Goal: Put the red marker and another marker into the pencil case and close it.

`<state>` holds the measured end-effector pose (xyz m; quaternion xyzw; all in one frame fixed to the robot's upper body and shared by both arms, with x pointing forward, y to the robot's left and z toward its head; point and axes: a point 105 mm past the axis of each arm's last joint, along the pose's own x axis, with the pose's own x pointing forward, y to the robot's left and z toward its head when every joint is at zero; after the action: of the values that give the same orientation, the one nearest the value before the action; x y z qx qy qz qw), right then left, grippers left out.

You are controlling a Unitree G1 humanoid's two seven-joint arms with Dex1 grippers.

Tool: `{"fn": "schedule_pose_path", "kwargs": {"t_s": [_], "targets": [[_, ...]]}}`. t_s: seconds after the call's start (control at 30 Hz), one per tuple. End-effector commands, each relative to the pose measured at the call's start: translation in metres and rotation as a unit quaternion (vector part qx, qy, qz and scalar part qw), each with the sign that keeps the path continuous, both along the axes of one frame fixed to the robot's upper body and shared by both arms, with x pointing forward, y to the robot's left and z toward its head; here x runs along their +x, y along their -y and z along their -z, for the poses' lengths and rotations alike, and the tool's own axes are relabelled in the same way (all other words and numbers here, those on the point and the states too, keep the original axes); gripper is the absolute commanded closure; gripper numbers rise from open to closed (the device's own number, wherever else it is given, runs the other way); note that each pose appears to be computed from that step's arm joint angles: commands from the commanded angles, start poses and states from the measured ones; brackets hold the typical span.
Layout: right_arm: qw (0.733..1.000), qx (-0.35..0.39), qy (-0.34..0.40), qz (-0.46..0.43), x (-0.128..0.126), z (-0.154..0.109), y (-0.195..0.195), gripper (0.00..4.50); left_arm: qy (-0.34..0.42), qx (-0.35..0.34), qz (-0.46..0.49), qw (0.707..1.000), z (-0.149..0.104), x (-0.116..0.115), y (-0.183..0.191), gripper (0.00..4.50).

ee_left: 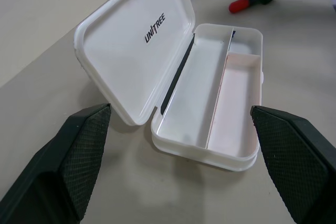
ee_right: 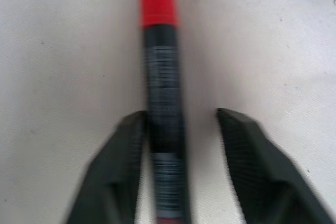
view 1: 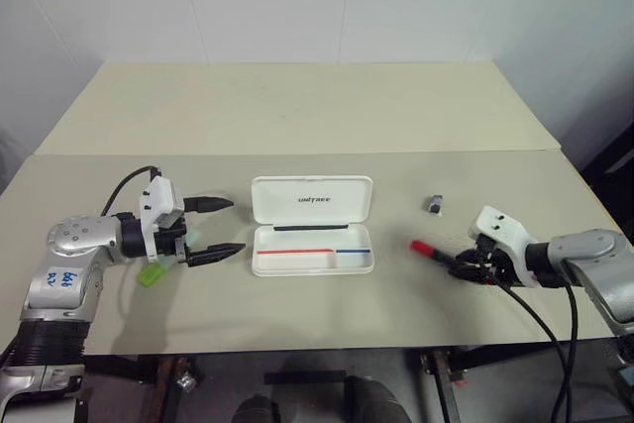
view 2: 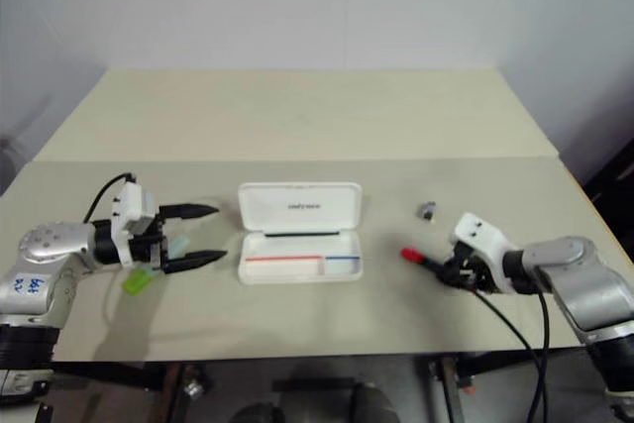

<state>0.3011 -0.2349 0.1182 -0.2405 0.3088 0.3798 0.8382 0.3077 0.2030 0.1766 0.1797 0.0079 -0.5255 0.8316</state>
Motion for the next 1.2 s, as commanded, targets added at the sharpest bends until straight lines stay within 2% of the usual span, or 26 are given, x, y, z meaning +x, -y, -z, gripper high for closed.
{"fn": "schedule_pose_path", "kwargs": {"t_s": [0.03,0.27,0.4,0.53,0.7,0.8,1.03,1.2], "targets": [[1.000,0.003,-0.003,-0.007,-0.003,0.006,-0.008,3.93,0.024,0.000,-0.005,1.000,-0.013,-0.002,-0.004,0.00],[1.000,0.009,0.010,0.002,0.001,0.003,-0.006,3.93,0.026,0.000,-0.005,1.000,-0.013,0.000,-0.004,0.00],[0.999,-0.003,0.040,-0.009,0.007,-0.011,-0.002,3.93,0.027,0.001,-0.004,1.000,-0.014,0.001,-0.003,0.00],[0.994,-0.021,0.076,-0.080,0.009,-0.041,-0.010,3.93,0.028,0.007,-0.003,1.000,-0.015,0.002,-0.007,0.00],[0.982,-0.019,0.111,-0.149,0.009,-0.068,-0.040,3.93,0.027,0.019,0.002,0.999,-0.015,-0.001,-0.014,0.00],[0.970,-0.008,0.136,-0.203,0.010,-0.081,-0.073,3.93,0.027,0.031,-0.003,0.999,-0.014,-0.003,-0.022,0.00],[0.944,0.004,0.143,-0.299,0.003,-0.079,-0.132,3.93,0.025,0.042,-0.006,0.999,-0.011,-0.012,-0.029,0.00],[0.927,-0.005,0.152,-0.342,0.009,-0.070,-0.159,3.93,0.024,0.045,-0.013,0.999,-0.010,-0.016,-0.032,0.00]]}}
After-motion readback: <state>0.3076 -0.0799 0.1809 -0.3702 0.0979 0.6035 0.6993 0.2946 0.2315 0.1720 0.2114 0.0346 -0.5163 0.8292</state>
